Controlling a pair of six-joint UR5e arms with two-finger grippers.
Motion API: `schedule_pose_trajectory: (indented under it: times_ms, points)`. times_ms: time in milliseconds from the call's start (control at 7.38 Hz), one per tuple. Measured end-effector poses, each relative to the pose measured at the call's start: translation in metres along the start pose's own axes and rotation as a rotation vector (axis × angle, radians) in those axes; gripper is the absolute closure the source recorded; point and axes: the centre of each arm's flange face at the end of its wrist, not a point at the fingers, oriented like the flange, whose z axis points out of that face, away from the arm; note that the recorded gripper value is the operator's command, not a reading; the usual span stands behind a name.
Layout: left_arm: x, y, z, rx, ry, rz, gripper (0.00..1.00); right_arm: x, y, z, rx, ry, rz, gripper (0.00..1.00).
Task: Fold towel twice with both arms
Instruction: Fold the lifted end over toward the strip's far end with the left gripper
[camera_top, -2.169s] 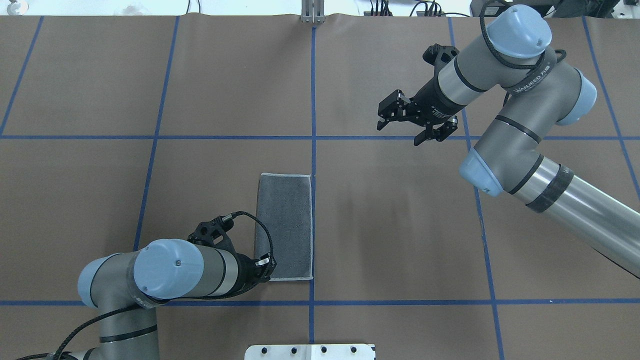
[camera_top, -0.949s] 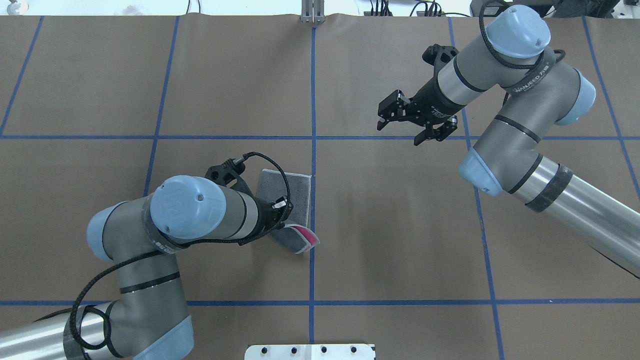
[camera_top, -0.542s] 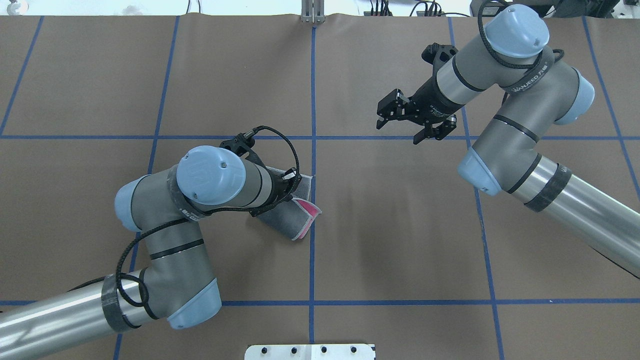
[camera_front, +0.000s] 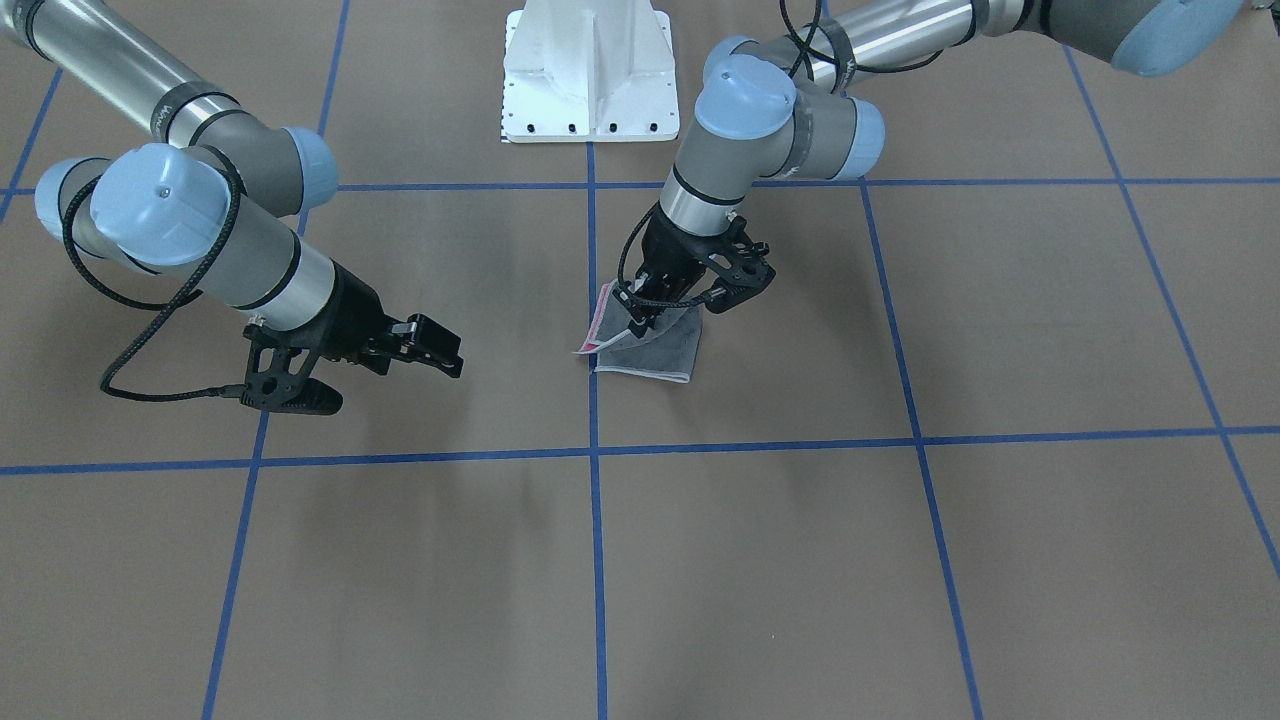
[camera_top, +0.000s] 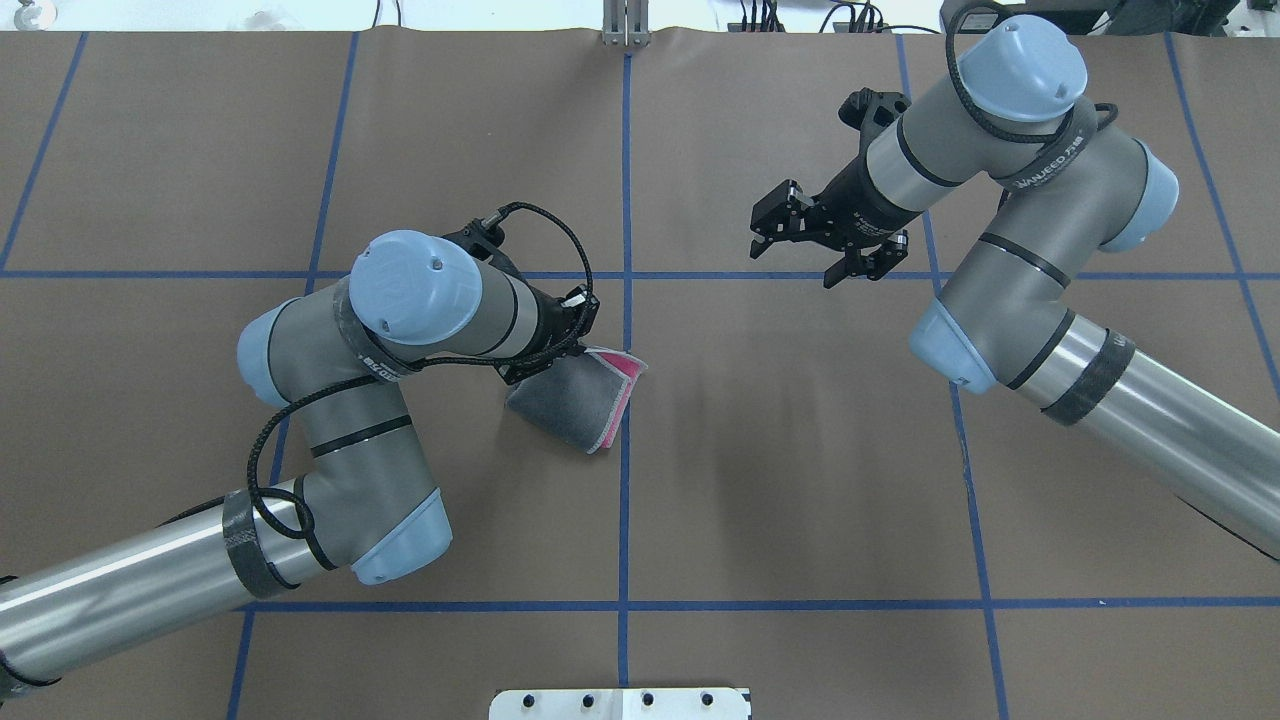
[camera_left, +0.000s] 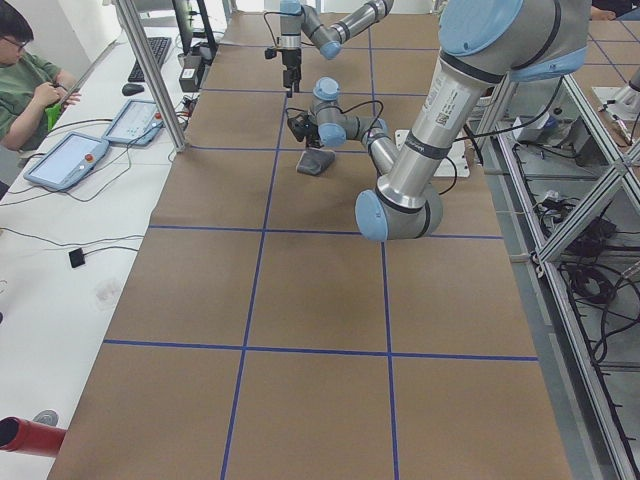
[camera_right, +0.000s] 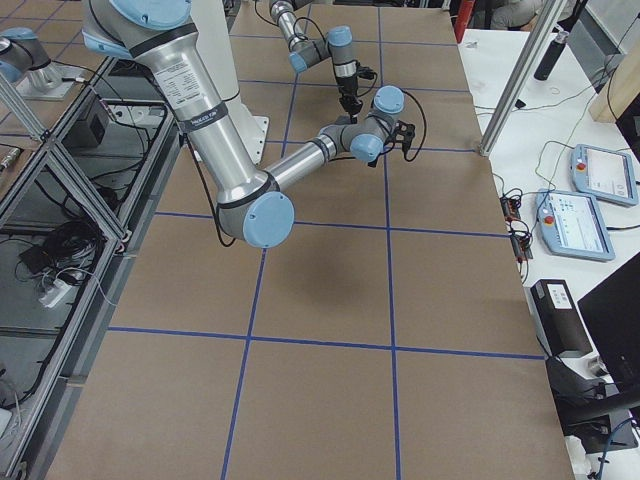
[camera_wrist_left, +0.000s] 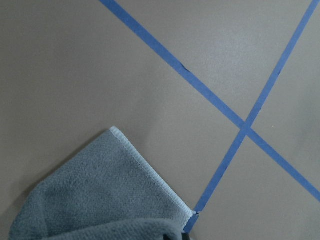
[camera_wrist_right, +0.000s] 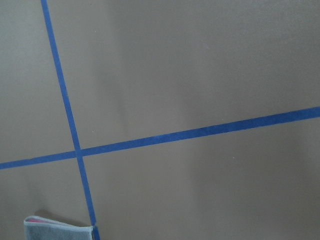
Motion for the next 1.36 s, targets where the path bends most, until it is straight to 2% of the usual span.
schedule_pose_trajectory:
  times_ms: [407, 1355]
  points:
    - [-0.018, -0.015, 0.007, 0.009, -0.031, -0.012, 1.0, 0.002, -0.002, 0.003, 0.002, 0.005, 0.0, 0.0]
    - [-0.023, -0.041, -0.001, -0.005, -0.045, -0.037, 1.0, 0.007, -0.006, 0.007, 0.015, 0.016, 0.003, 0.0]
